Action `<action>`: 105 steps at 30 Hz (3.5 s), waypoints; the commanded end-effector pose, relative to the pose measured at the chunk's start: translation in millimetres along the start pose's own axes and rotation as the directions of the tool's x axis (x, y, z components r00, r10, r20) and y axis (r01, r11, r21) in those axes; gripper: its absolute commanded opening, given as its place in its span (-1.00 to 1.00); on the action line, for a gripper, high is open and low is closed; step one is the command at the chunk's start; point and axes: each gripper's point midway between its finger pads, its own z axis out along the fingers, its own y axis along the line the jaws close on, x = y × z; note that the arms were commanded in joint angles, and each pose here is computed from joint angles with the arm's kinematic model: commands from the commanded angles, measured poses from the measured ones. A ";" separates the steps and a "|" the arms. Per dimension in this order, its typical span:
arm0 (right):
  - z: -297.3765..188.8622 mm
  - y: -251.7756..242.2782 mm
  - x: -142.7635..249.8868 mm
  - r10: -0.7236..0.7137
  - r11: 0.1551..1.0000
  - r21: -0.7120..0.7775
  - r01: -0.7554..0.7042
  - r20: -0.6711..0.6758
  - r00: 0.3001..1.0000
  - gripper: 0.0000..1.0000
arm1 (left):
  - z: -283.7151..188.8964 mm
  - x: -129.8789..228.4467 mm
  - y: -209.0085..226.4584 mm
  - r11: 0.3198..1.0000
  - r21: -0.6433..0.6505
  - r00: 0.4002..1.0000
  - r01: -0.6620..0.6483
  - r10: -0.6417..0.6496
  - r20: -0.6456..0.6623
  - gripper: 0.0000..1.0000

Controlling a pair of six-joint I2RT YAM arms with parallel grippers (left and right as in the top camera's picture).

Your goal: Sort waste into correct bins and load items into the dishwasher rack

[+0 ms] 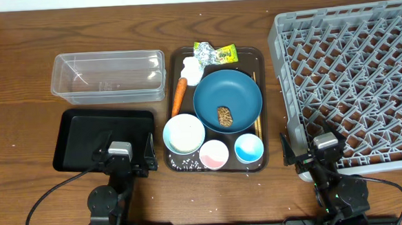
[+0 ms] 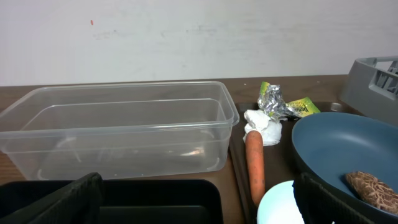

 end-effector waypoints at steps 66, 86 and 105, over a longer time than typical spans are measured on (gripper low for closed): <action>-25.6 30.9 -82.1 0.173 0.962 -0.226 -0.152 0.075 0.982 0.98 | -28.5 -87.0 -57.5 0.929 0.357 0.966 0.094 -0.172 0.192 0.96; 55.2 42.9 -119.0 0.168 0.921 -0.197 -0.337 -0.580 0.797 0.99 | 14.9 -124.0 -76.3 0.871 0.207 0.720 0.447 -0.213 -0.660 0.96; 27.5 -50.7 -39.8 0.621 0.783 0.513 -0.351 -0.616 0.485 0.98 | -9.2 7.4 -148.6 0.900 0.359 0.344 0.248 0.265 -0.901 0.94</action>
